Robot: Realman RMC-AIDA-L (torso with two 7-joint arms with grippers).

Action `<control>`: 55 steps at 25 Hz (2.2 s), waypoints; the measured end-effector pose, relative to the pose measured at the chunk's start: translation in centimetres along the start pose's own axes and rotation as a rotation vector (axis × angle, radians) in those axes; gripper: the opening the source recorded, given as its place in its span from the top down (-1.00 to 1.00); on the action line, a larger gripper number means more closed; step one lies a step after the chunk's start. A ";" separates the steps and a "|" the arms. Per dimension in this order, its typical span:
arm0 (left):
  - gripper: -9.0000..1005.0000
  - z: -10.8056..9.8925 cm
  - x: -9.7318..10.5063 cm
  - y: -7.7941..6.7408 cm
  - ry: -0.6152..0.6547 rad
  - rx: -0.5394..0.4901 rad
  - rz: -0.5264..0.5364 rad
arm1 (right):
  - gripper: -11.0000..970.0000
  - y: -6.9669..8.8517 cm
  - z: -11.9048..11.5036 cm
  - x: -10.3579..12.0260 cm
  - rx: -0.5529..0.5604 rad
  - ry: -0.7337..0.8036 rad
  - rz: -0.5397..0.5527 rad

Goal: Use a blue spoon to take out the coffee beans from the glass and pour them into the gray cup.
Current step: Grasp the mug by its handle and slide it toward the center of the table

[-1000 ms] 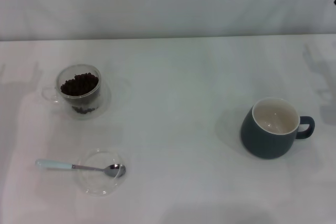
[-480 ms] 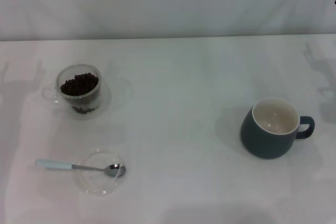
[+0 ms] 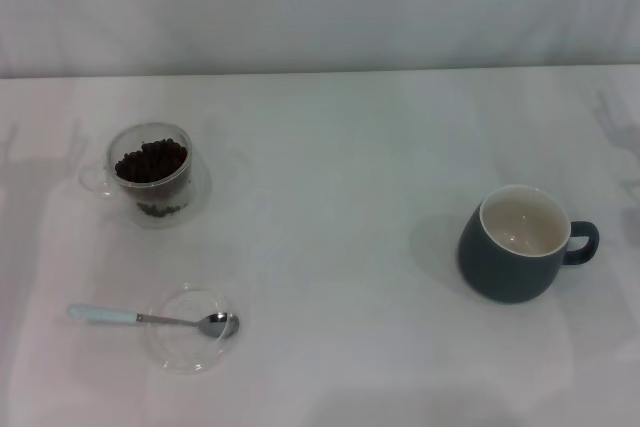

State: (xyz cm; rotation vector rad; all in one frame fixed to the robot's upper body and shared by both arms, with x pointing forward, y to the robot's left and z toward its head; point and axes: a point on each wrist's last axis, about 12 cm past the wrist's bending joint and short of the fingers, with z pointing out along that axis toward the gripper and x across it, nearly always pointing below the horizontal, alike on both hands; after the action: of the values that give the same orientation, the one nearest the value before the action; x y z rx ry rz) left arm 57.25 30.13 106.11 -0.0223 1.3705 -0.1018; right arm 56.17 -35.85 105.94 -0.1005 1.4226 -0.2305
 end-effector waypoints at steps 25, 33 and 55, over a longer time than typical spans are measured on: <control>-0.74 -16.0 0.6 5.5 -0.053 -0.103 -0.185 | -0.69 -0.9 -1.7 -0.2 0.042 -0.055 -0.022; -0.74 -18.0 -0.7 8.4 -0.090 -0.194 -0.128 | -0.67 -1.0 -6.3 0.2 -0.048 -0.043 0.071; -0.75 -16.4 -1.7 9.4 -0.113 -0.150 -0.065 | -0.62 -2.6 -18.8 3.4 -0.239 0.169 0.245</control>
State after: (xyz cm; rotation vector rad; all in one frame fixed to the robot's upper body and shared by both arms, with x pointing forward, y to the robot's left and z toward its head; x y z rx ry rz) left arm 41.47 40.39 103.80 -0.1961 1.2626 -0.0512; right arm 37.83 -37.84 100.45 -0.1032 1.6117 0.1370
